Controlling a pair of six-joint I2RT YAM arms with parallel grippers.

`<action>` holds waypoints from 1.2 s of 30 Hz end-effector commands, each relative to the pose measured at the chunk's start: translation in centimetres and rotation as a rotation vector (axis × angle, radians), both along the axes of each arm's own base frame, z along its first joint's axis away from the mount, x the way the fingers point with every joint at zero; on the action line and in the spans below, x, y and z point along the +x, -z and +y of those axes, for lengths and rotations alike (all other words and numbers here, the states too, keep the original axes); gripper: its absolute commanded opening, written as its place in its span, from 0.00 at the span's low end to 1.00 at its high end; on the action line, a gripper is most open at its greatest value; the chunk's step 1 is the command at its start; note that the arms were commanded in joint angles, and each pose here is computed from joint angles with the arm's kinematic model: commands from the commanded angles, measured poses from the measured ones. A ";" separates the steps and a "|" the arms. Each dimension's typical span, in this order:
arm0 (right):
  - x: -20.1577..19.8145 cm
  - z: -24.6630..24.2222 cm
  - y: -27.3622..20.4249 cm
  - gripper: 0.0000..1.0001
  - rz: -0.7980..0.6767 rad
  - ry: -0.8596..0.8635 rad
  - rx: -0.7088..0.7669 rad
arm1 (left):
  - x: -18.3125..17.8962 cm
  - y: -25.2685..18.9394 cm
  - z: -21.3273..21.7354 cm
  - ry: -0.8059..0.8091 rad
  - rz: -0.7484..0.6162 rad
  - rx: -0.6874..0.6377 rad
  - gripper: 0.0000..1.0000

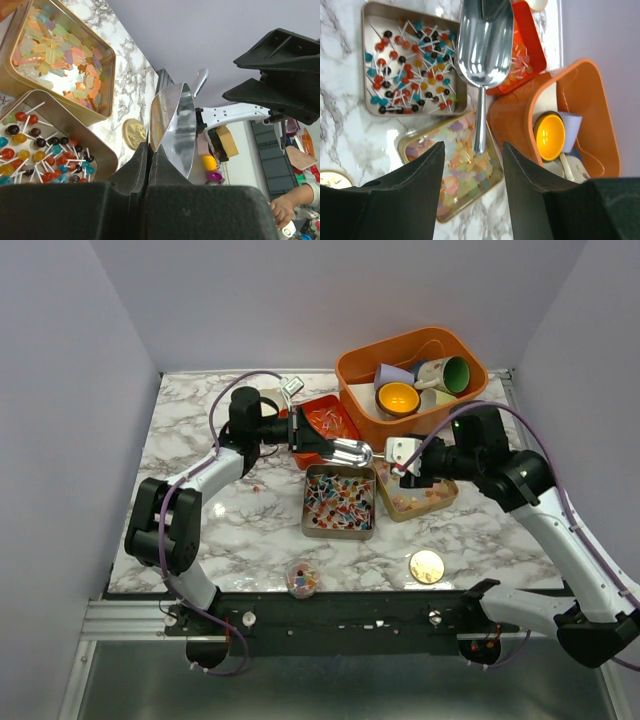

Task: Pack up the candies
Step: Adjust the spatula.

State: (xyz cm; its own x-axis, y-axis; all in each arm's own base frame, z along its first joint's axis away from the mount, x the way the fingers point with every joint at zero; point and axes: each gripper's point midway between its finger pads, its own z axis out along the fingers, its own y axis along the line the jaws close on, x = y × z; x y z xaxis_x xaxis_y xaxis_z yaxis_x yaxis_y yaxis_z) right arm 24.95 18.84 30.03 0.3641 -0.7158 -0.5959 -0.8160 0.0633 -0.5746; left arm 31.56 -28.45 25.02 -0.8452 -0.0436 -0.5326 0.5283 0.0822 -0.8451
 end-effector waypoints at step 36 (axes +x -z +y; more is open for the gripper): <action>3.2 2.8 4.1 0.10 0.159 -0.069 -0.008 | -1.4 -1.0 0.2 0.052 -0.021 -0.019 0.02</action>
State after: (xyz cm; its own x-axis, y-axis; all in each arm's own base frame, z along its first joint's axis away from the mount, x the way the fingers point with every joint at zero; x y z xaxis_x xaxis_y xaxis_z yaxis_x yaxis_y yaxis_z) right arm 27.54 22.12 26.14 0.3240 -0.6660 -0.6718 -0.8957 0.0126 -0.4445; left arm 30.43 -28.16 25.04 -0.8529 -0.0196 -0.5218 0.5198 0.0624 -0.8520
